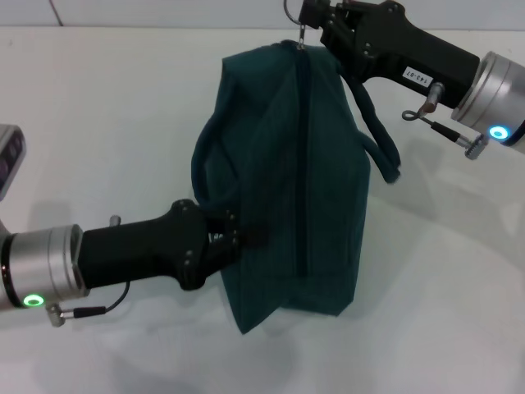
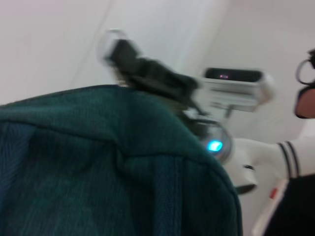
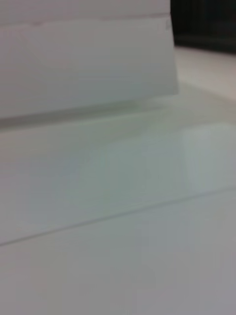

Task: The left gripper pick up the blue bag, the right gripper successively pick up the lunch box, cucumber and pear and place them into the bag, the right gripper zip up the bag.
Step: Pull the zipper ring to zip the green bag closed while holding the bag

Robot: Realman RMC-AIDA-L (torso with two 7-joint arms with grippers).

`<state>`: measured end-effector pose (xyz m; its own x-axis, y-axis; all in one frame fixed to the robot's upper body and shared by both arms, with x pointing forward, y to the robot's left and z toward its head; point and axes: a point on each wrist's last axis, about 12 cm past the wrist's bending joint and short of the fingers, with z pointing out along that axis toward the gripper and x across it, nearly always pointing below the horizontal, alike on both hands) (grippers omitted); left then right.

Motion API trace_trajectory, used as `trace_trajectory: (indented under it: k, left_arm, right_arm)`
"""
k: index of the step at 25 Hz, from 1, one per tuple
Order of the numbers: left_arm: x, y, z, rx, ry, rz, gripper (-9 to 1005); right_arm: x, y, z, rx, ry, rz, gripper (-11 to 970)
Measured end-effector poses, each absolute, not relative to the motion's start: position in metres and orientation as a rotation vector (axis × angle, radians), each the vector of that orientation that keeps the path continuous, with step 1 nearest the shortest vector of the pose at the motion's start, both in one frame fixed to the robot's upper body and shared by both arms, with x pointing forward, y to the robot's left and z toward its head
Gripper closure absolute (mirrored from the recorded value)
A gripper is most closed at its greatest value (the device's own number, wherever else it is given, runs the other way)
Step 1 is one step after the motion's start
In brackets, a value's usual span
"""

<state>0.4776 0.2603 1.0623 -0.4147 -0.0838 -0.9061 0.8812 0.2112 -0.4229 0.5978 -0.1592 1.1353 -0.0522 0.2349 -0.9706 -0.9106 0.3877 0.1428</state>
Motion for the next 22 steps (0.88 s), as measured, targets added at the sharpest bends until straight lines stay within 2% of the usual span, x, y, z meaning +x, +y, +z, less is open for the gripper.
trace_trajectory:
  k: [12,22]
  left_arm:
    - [0.463,0.269,1.062,0.850,1.583,-1.402,932]
    - [0.455,0.294,1.057,0.656,1.589,-1.269,933]
  right_arm:
    - [0.607,-0.168,1.116,-0.630,1.444,0.954,905]
    - [0.585,-0.192,1.115,-0.560,1.301,0.955,901]
